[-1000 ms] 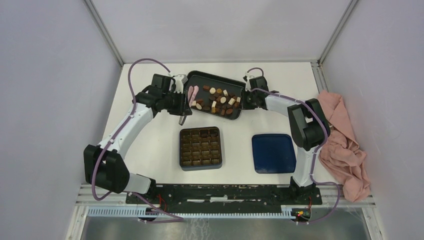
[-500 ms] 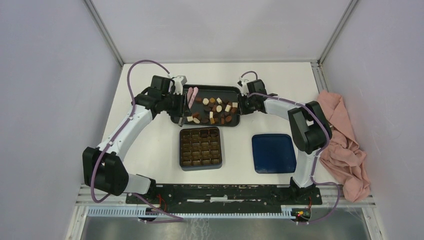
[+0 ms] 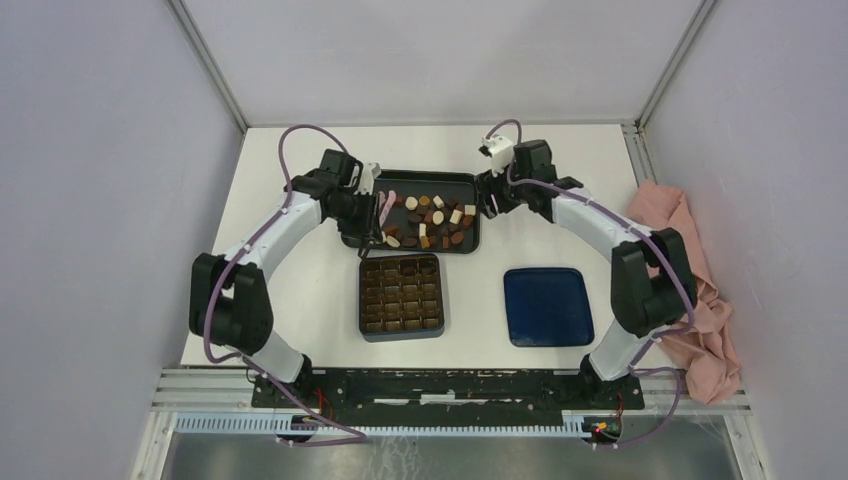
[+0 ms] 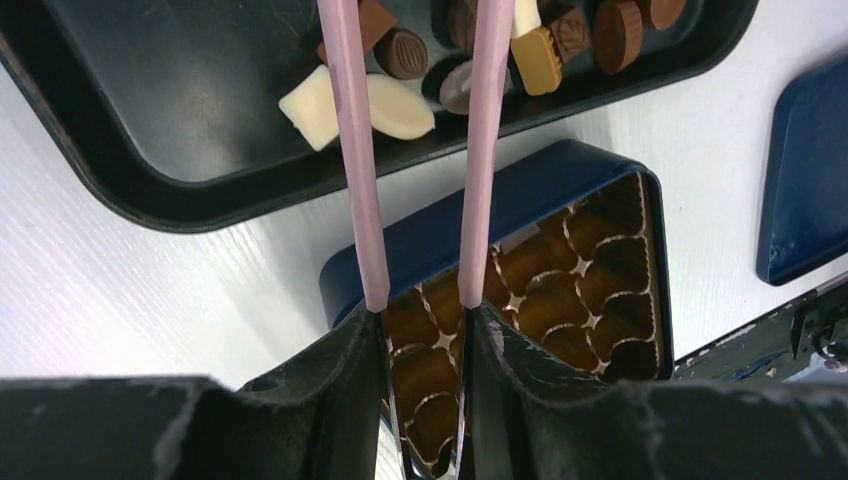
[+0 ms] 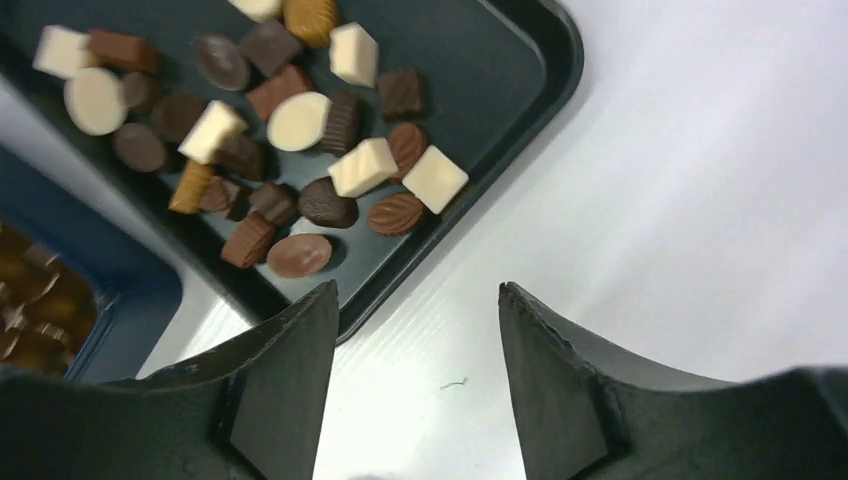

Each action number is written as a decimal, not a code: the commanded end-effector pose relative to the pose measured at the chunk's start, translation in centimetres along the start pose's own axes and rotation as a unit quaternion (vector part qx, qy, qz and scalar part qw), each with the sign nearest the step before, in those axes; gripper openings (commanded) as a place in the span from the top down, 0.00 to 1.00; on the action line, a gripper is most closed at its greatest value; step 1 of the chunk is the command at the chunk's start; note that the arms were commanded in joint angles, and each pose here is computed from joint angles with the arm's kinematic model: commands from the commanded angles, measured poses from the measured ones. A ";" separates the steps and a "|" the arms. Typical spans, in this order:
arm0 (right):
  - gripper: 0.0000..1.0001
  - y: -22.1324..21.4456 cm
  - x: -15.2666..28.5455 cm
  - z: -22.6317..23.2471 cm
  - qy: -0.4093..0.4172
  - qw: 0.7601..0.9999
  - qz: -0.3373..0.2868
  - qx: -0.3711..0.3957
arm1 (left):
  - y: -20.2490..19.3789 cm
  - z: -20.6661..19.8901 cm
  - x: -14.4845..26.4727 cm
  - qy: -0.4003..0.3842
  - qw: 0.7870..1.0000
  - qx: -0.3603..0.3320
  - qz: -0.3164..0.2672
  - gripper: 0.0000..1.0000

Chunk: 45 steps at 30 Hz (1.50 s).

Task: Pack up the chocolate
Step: Pick up the fake chocolate from the plate.

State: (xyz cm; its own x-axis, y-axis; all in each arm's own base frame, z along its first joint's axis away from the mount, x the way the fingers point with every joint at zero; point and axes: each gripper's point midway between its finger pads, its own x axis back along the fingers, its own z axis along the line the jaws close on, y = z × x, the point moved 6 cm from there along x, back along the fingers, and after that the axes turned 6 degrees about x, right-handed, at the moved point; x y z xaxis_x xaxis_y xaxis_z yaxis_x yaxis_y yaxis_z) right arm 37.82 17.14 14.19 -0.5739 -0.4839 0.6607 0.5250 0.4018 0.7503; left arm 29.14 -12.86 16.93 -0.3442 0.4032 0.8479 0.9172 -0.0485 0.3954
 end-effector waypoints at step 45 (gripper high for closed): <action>0.14 2.2 11.1 4.1 0.224 0.918 -0.194 0.263 | 6.4 1.7 -7.7 0.096 0.988 -0.008 0.121 0.56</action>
State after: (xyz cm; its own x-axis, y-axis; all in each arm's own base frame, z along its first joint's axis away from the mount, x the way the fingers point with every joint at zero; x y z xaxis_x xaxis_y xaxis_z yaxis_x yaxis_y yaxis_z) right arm 29.99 15.67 22.97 -0.2973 -0.8794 0.3717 -0.0808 0.4111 0.9080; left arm 37.26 -14.44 11.43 -0.1251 0.2034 0.9711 0.9864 -0.0798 0.1437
